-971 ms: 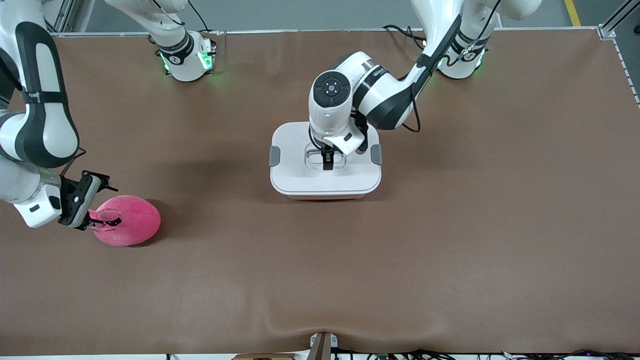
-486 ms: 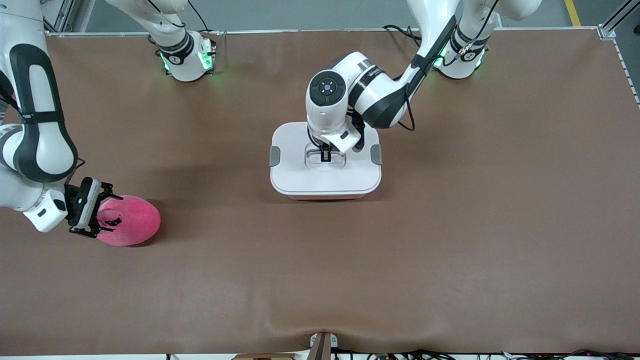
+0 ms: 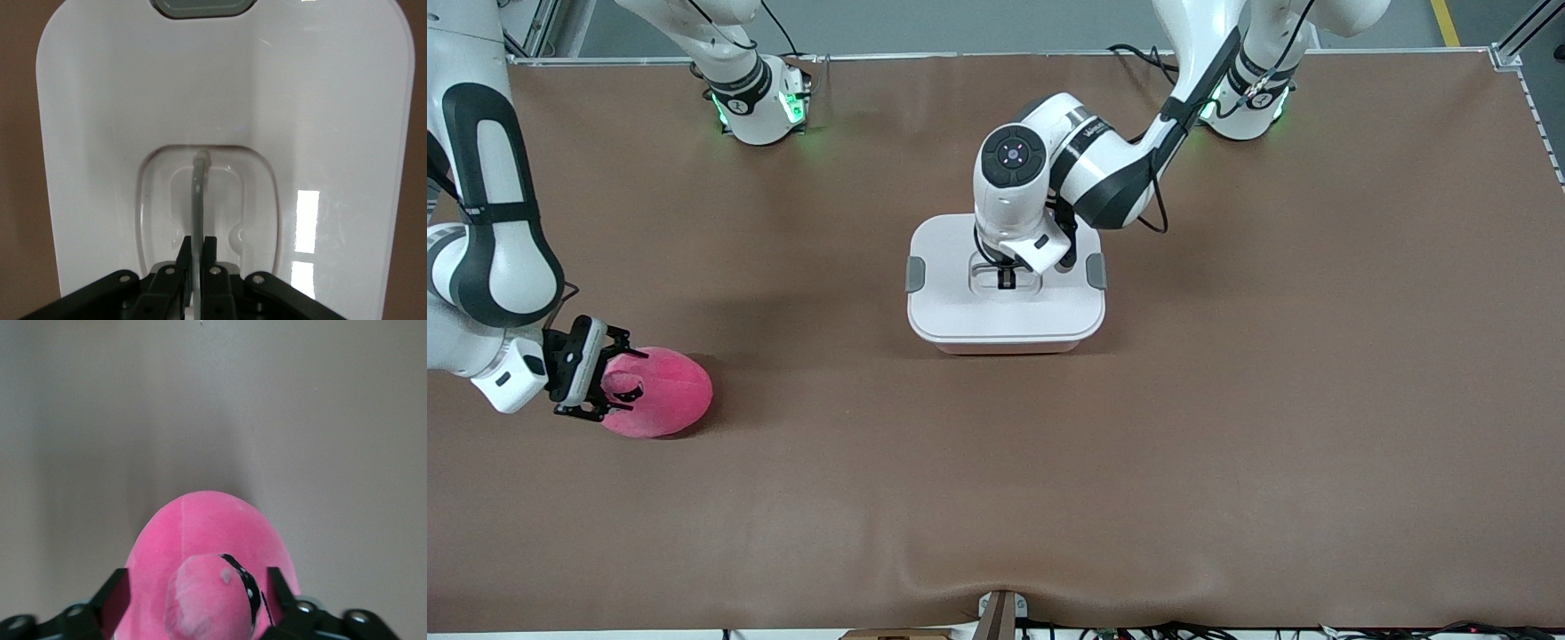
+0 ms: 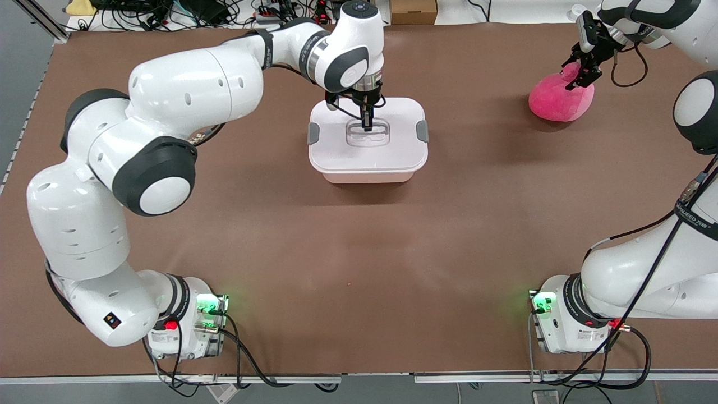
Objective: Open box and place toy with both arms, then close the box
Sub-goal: 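Grasp the lid handle with the left gripper while the right gripper grasps the toy, then lift the lid off with the left gripper while the right gripper lifts the toy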
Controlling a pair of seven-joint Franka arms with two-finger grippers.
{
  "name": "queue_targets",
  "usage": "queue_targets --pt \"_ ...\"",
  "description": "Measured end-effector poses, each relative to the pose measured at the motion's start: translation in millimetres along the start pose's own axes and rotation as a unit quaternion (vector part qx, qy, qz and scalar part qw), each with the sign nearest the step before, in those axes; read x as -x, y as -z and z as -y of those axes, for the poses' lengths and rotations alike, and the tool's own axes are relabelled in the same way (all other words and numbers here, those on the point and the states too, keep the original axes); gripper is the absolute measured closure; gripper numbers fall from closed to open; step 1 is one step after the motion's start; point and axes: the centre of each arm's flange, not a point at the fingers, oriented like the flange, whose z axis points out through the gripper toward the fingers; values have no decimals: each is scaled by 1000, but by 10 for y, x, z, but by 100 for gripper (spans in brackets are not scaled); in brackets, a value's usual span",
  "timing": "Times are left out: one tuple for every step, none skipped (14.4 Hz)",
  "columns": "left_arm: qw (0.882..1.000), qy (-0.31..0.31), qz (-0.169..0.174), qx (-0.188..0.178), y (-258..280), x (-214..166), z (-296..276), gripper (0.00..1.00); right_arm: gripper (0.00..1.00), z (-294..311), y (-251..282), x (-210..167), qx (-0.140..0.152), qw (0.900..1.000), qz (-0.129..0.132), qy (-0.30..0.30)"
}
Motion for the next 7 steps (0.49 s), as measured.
queue_targets --pt "1000 0 1 1 29 -1 3 93 29 -4 7 -3 1 1000 -1 0" --pt "1000 0 2 3 71 -5 7 93 42 -9 14 -6 2 1000 -2 1" --pt "1000 0 4 4 123 -12 12 93 52 -13 21 -8 3 1000 -2 7" --pt "1000 0 5 5 180 -17 23 93 62 -18 31 -10 4 1000 -2 23" --pt "1000 -1 6 7 247 -19 40 93 73 -28 47 -11 6 999 -2 47" --pt "1000 -2 8 9 320 -24 57 93 78 -41 72 -15 9 997 -2 72" --pt "1000 -2 9 10 387 -37 67 93 81 -57 100 -22 12 996 -1 91"
